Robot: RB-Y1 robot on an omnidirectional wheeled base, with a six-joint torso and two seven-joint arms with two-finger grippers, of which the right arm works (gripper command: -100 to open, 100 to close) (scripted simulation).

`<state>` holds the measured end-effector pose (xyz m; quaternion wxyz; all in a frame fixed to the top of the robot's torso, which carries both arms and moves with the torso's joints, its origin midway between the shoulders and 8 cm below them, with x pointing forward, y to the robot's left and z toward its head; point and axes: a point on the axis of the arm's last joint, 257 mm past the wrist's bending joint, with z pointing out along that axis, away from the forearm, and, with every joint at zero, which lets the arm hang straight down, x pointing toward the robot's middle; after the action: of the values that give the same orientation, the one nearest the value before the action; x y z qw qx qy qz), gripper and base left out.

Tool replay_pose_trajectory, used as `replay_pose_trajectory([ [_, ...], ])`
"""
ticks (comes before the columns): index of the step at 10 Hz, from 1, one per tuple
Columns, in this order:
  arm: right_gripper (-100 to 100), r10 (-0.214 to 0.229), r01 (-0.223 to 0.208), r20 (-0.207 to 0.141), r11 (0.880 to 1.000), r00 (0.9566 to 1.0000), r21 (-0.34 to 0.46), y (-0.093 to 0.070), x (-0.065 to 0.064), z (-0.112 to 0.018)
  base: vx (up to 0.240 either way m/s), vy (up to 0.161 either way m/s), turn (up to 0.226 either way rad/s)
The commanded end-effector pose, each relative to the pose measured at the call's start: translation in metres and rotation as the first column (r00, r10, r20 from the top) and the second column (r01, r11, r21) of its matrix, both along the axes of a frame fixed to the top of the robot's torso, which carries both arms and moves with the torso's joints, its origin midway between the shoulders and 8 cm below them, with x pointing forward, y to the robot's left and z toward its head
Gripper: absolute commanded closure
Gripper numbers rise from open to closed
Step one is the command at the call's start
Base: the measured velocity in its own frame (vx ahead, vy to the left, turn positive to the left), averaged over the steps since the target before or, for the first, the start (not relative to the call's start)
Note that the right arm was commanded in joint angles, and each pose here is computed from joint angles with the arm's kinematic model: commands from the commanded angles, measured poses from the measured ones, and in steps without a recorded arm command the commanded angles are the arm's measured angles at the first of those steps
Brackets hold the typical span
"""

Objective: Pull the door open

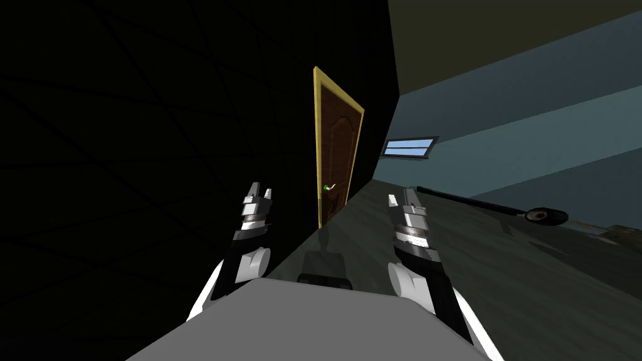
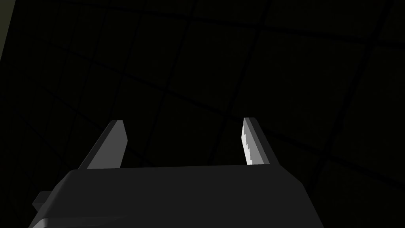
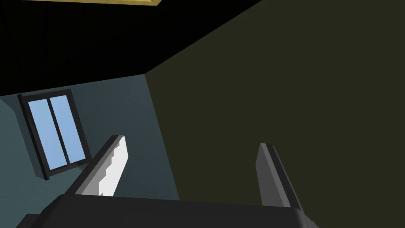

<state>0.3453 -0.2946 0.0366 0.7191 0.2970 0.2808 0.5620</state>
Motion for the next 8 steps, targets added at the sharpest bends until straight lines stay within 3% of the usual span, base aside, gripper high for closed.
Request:
replay_pose_trajectory([
  [1, -100, 0.018, -0.018, -0.018, 1.000, 0.9997, 0.005, 0.002, 0.009, -0.012, 0.097, -0.132, 0.185],
  [5, -100, 0.060, -0.059, -0.062, 0.998, 0.9963, 0.019, 0.008, 0.031, -0.040, 0.049, -0.021, 0.126],
  [8, -100, 0.101, -0.099, -0.101, 0.995, 0.9897, 0.033, 0.015, 0.052, -0.067, 0.063, -0.066, 0.169],
])
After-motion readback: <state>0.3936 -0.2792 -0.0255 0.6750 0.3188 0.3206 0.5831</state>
